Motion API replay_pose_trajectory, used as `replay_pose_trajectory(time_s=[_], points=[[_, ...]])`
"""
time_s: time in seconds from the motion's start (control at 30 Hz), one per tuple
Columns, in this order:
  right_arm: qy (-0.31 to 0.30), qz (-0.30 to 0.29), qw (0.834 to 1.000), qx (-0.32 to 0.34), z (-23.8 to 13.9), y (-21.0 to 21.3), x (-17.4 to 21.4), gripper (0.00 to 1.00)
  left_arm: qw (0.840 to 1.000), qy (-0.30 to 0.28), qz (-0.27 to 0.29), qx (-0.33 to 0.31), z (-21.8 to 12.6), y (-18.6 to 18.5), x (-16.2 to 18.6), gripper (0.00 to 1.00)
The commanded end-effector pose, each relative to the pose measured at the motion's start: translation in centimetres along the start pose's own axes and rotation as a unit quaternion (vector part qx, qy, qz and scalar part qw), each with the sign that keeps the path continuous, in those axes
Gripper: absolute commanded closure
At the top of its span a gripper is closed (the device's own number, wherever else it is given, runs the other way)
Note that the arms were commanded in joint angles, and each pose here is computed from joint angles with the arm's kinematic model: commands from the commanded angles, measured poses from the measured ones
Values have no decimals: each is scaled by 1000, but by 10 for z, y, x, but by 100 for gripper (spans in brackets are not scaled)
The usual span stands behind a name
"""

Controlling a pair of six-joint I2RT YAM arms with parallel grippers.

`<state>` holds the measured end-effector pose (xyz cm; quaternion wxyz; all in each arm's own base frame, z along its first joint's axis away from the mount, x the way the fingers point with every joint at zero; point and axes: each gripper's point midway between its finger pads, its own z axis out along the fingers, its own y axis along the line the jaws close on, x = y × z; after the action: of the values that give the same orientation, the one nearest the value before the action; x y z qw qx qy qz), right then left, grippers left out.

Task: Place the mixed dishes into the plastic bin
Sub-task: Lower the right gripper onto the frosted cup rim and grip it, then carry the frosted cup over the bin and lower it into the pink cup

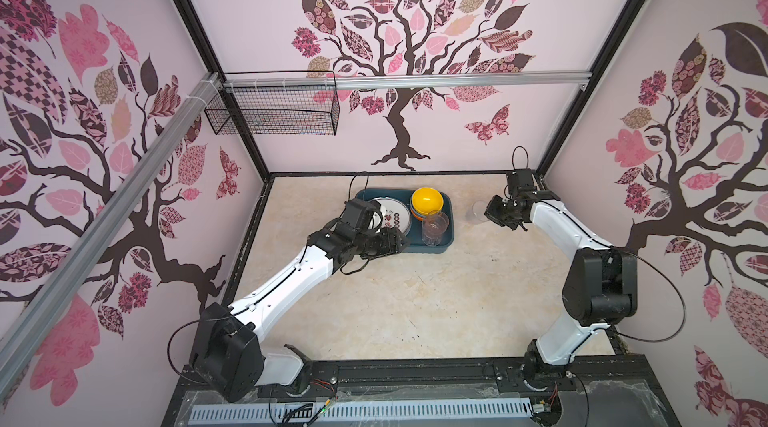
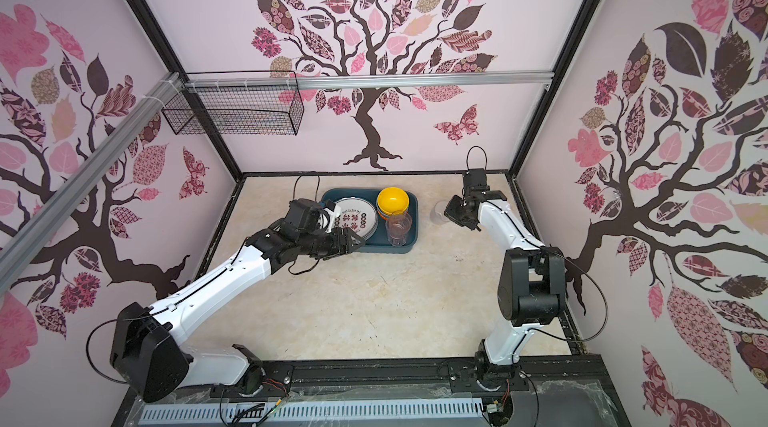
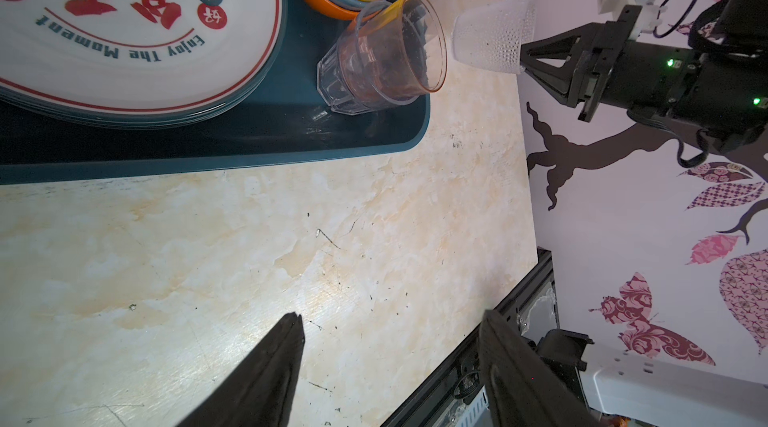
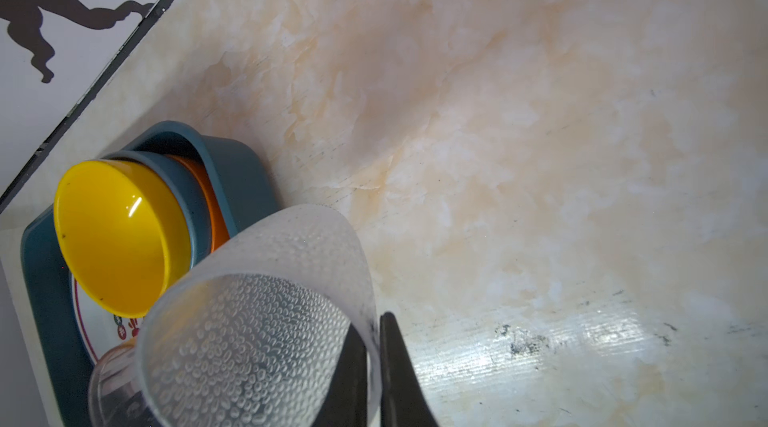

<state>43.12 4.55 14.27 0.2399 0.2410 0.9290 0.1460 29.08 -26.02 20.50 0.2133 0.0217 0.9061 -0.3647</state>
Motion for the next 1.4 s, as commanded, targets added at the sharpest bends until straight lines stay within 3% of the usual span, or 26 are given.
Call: replay_pose_trajectory(time_s=[0.0,0.6,1.37], points=[[-2,-28,999,-18,-28,17,5,98,1000,-11,-3,-5,-7,7,1,30],[9,-98,993,-59,-67,70,30,98,998,-42,-31,-23,-48,35,5,30],[47,-164,984,-60,-48,119,49,98,997,-50,-34,-41,-56,48,11,30]])
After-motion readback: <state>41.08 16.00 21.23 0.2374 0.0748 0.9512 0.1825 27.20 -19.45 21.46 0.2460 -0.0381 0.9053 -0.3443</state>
